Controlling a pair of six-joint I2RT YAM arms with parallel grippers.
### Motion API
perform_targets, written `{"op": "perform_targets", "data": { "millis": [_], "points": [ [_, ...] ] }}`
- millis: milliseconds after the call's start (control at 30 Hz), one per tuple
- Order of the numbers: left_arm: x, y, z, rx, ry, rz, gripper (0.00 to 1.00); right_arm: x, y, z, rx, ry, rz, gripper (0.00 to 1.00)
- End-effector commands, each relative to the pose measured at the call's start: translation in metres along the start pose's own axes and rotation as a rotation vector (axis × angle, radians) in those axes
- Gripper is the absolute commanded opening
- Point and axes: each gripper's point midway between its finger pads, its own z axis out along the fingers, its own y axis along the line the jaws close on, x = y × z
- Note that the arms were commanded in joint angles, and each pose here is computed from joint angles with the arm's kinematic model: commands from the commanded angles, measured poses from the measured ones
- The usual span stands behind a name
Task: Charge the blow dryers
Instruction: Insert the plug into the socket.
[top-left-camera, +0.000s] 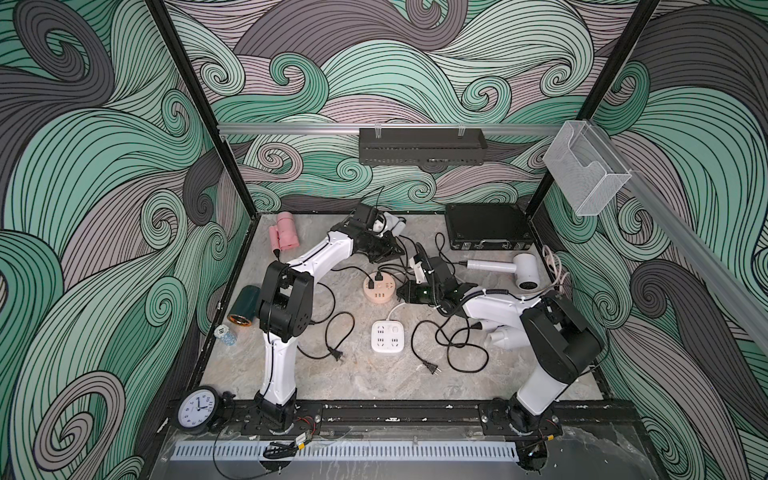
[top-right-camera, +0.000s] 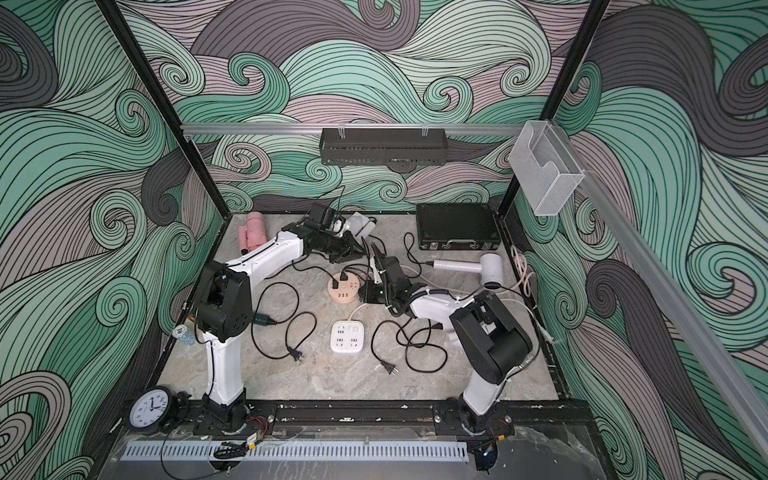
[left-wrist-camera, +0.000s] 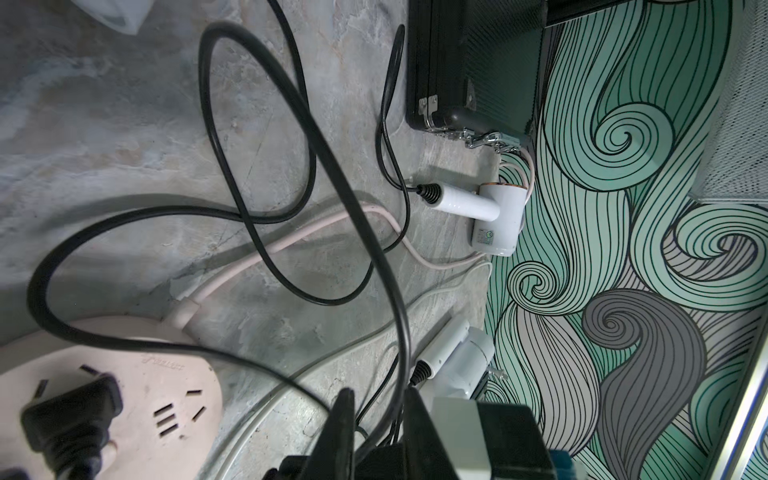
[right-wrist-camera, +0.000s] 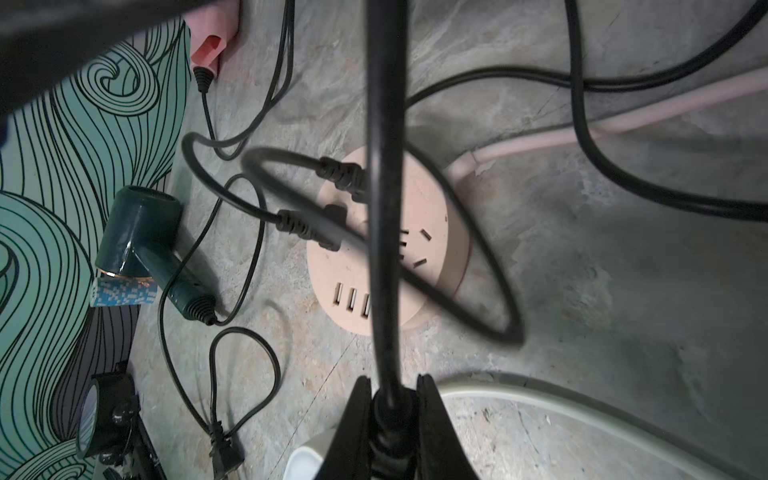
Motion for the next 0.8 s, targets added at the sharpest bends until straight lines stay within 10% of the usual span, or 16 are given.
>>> {"op": "perform_targets", "data": {
  "millis": [0,767],
  "points": [
    [0.008,0.001,-0.007,0.021,0.044,-0.007,0.21,-0.042,0.022,-0.002,-0.040,-0.138,-0.017,0.06],
    [0.044,0.025,-0.141,-0.075,-0.130,0.010,0.23,-0.059,0.008,0.041,0.006,-0.205,-0.049,0.05]
  ]
}}
